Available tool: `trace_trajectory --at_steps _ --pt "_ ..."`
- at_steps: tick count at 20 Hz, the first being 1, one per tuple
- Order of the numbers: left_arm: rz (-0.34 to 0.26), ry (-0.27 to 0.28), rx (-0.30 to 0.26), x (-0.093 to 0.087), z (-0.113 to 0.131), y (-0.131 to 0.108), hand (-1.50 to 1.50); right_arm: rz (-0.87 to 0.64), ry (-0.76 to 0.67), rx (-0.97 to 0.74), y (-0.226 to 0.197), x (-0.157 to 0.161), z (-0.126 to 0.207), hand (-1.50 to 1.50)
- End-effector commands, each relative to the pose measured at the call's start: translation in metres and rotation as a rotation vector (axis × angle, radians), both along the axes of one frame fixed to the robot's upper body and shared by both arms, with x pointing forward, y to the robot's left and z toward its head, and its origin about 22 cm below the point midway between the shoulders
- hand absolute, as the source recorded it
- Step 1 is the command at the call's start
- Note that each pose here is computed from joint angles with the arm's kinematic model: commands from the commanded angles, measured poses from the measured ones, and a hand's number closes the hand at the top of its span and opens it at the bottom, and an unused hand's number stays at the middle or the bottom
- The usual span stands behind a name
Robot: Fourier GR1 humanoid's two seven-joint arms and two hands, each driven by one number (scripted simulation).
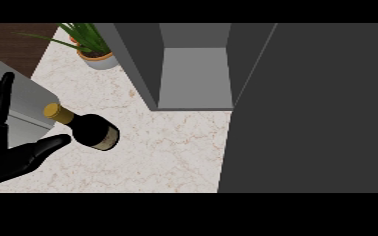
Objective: Pick up the wine, place it into the cabinet and close the cabinet
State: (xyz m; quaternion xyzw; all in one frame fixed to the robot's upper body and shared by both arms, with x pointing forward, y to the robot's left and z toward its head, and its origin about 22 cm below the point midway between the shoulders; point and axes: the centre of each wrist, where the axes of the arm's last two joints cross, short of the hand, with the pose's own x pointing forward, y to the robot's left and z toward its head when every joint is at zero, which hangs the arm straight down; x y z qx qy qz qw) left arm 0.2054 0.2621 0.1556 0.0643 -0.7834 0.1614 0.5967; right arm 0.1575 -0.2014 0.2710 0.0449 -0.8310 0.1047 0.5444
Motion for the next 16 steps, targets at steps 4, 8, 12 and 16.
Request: trace_trajectory --at_steps 4,8,12,16 --pt "0.022 0.061 -0.001 -0.013 -0.051 0.022 -1.5 0.038 -0.017 0.026 -0.01 -0.014 0.012 -1.5" --pt "0.025 0.098 0.025 0.0 -0.052 0.029 -1.5 0.068 -0.024 0.029 -0.006 -0.035 0.01 -1.5" --pt "0.043 0.107 0.004 0.005 -0.085 0.008 -1.5 0.06 -0.024 0.025 -0.005 -0.033 0.015 -1.5" --pt "0.059 0.139 -0.022 0.002 -0.102 0.025 -1.5 0.057 -0.024 0.041 -0.006 -0.037 0.007 -1.5"
